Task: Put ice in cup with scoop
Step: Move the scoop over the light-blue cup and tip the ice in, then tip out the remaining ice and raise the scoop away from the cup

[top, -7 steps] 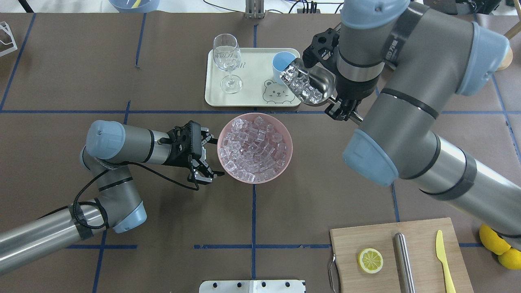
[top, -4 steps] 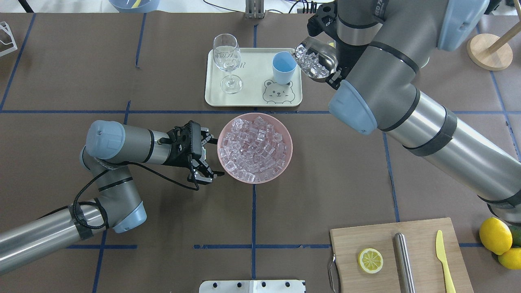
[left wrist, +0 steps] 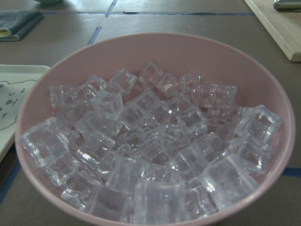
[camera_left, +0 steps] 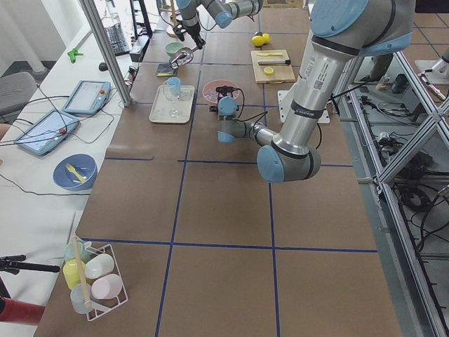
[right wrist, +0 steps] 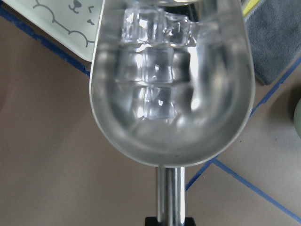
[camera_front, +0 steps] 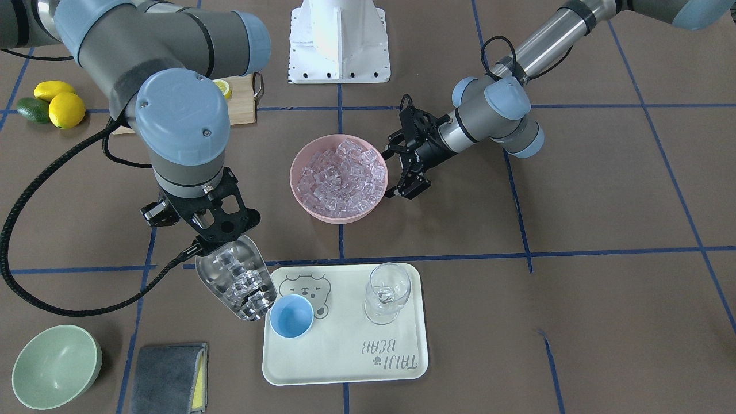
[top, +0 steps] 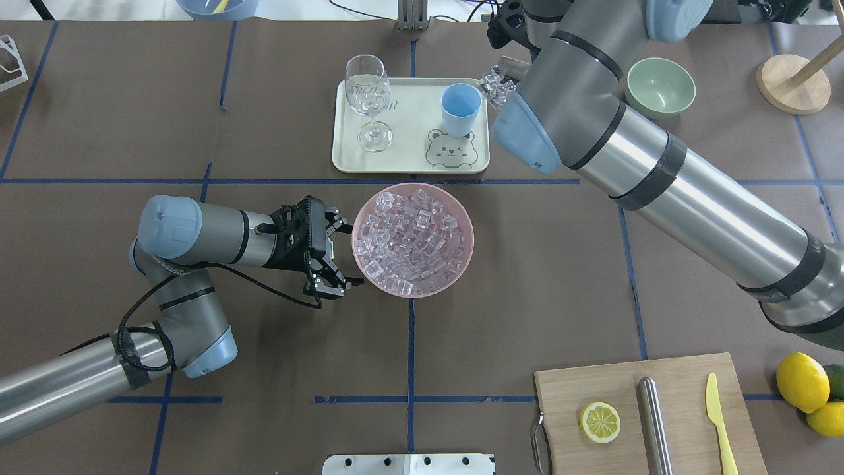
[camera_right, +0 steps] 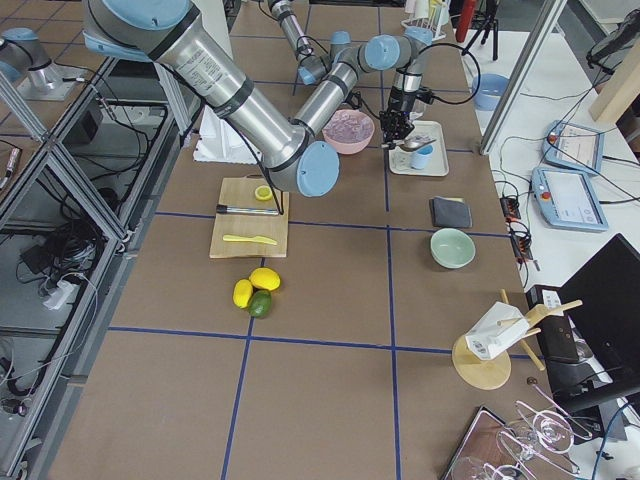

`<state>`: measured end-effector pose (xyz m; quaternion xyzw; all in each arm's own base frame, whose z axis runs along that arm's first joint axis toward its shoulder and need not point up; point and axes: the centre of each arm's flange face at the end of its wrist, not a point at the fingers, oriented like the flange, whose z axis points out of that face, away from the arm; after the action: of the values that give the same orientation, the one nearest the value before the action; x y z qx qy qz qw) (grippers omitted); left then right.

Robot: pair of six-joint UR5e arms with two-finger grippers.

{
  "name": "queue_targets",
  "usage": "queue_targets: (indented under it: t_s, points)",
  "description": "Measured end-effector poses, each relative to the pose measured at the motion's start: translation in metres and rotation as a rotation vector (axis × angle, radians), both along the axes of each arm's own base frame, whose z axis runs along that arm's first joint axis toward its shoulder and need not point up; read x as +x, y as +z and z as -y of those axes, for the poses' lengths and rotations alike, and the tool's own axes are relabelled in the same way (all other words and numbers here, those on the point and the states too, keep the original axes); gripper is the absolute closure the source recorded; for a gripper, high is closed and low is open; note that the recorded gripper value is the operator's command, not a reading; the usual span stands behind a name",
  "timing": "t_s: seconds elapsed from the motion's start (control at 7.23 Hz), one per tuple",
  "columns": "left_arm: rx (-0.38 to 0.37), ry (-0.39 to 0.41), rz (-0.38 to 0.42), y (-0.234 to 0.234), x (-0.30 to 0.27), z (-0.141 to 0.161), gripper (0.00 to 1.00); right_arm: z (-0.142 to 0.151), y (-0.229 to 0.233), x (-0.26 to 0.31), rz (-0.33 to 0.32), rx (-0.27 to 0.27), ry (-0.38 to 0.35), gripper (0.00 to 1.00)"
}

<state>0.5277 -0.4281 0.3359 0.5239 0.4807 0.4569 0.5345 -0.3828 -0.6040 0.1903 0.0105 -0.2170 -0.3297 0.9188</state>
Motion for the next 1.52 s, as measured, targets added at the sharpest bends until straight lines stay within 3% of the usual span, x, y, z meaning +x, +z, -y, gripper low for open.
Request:
queue_targets:
  t_s: [0.69, 1.52]
  points:
    - [0.0, 0.0, -0.001, 0.0, 0.0, 0.0, 0.0, 0.012, -0.022, -0.013, -0.072, -0.045, -0.09, 1.0]
    - [-0.001, 0.0, 0.002, 0.002, -0.001, 0.0, 0.0, 0.02, -0.033, -0.017, -0.118, -0.045, -0.189, 1.0]
